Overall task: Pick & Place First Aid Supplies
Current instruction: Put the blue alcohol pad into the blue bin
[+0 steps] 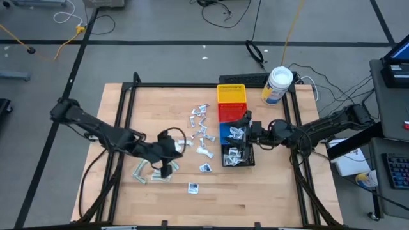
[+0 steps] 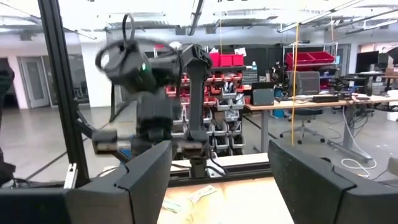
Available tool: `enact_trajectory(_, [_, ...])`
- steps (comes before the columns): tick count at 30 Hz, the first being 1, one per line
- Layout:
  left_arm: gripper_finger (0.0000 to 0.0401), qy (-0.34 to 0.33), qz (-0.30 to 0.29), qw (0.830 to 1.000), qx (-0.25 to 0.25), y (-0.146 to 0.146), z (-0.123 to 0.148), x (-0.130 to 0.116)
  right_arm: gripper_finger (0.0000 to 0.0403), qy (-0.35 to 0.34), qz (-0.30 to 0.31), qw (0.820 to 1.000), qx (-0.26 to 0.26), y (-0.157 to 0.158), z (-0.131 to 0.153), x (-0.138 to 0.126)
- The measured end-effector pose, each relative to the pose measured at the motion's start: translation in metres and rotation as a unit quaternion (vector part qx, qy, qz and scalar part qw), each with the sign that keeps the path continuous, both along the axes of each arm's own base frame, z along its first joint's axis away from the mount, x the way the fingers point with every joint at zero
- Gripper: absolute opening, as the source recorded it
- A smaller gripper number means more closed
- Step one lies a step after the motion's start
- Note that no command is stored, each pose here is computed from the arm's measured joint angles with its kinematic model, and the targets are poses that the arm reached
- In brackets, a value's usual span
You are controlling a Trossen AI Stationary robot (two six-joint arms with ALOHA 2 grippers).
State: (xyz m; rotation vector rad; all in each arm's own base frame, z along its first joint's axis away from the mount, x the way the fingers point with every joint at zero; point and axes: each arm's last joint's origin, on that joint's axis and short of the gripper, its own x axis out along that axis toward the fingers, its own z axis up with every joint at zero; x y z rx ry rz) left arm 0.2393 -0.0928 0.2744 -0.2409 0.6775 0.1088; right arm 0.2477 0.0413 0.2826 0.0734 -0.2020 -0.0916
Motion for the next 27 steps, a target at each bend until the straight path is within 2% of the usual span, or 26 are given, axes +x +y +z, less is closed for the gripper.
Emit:
enact_trajectory(5, [0.0,-0.012,-0.02,1.0,0.006,0.0,0.007,-0.006,0.026,0.001,-0.005,1.0,-0.012,-0.001,0.0,0.0])
enact_trajectory(8, [0.0006,-0.008,-0.075,0.997,0.017,-0.003,0.007,-0.005,0.026,0.002,-0.01,1.0,-0.024,-0.002,0.0,0.0])
enact_trajectory(10, [0.0022,0.004,-0.116,0.993,0.015,-0.004,0.007,-0.004,0.026,0.002,-0.01,1.0,-0.025,-0.002,0.0,0.0])
enact_trajectory(13, [0.0062,0.051,-0.139,0.989,0.012,-0.004,0.017,0.001,0.026,0.009,-0.01,1.0,-0.026,-0.002,-0.001,0.0])
enact_trajectory(16, [0.0112,0.088,-0.142,0.985,0.033,-0.006,0.038,0.013,0.026,0.019,-0.008,1.0,-0.02,-0.002,-0.003,0.001])
enact_trajectory(19, [0.0158,0.12,-0.154,0.978,0.066,-0.012,0.047,0.029,0.026,0.022,-0.008,0.999,-0.028,-0.002,-0.004,0.001])
enact_trajectory(23, [0.0189,0.162,-0.161,0.971,0.075,-0.025,0.037,0.051,0.026,0.016,-0.026,0.998,-0.046,-0.003,0.001,-0.003])
enact_trajectory(27, [0.0193,0.177,-0.167,0.967,0.073,-0.043,0.018,0.072,0.026,0.008,-0.051,0.998,-0.041,-0.006,0.008,-0.009])
